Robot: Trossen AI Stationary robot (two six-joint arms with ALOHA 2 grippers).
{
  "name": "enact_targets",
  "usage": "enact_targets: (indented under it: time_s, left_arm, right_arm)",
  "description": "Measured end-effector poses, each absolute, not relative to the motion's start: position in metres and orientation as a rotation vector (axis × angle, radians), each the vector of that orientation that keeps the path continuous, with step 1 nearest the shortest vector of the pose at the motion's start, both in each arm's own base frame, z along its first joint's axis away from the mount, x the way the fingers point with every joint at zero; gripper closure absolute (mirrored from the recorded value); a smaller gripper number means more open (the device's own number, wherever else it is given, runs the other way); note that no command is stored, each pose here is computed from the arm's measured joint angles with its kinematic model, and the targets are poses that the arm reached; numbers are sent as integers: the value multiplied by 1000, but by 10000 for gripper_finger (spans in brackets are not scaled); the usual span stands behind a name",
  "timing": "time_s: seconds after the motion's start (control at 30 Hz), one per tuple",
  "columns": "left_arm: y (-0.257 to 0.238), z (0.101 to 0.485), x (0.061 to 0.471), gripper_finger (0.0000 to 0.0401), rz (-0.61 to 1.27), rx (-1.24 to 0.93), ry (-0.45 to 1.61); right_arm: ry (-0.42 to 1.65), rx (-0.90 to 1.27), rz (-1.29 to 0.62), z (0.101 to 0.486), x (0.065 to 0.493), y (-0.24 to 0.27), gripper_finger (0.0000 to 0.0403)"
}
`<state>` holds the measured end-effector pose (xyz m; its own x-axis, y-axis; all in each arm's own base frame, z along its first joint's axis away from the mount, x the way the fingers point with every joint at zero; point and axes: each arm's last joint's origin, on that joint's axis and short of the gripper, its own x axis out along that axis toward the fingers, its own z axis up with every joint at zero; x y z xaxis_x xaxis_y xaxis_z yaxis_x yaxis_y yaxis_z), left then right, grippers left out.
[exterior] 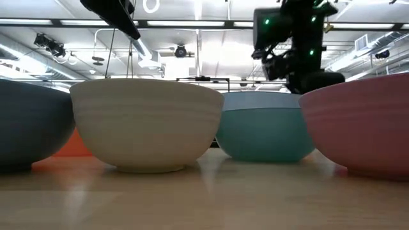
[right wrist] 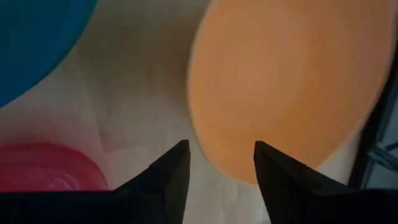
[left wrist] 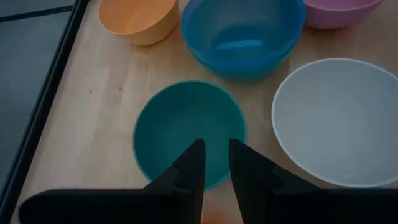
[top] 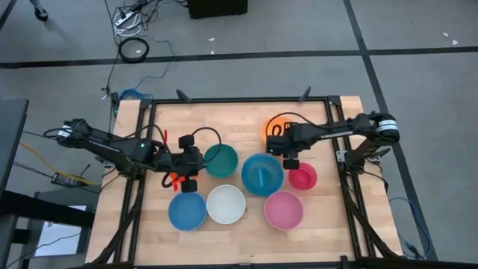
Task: Nest bowls inside each other
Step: Stack the orange bowl on top of the light blue bowl
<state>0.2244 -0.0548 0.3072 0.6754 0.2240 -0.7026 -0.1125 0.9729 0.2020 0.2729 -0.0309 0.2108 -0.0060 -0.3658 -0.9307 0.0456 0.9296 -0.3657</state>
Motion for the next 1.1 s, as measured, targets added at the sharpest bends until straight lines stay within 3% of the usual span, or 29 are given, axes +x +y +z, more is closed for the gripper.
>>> enact_targets:
  time_s: [0.77,0.93,1.1]
  left_arm:
    - [-55,306,223,320,199,127,821]
    - [-55,306,223,320,199,127,821]
    - [-55,306,223,320,199,127,821]
  right_arm:
    - [1478,-75,-317,175,278,-63,252]
    - [1509,-28,-335,161,268,-61,288]
    - [1522,-18,-337,157,265,-60,353]
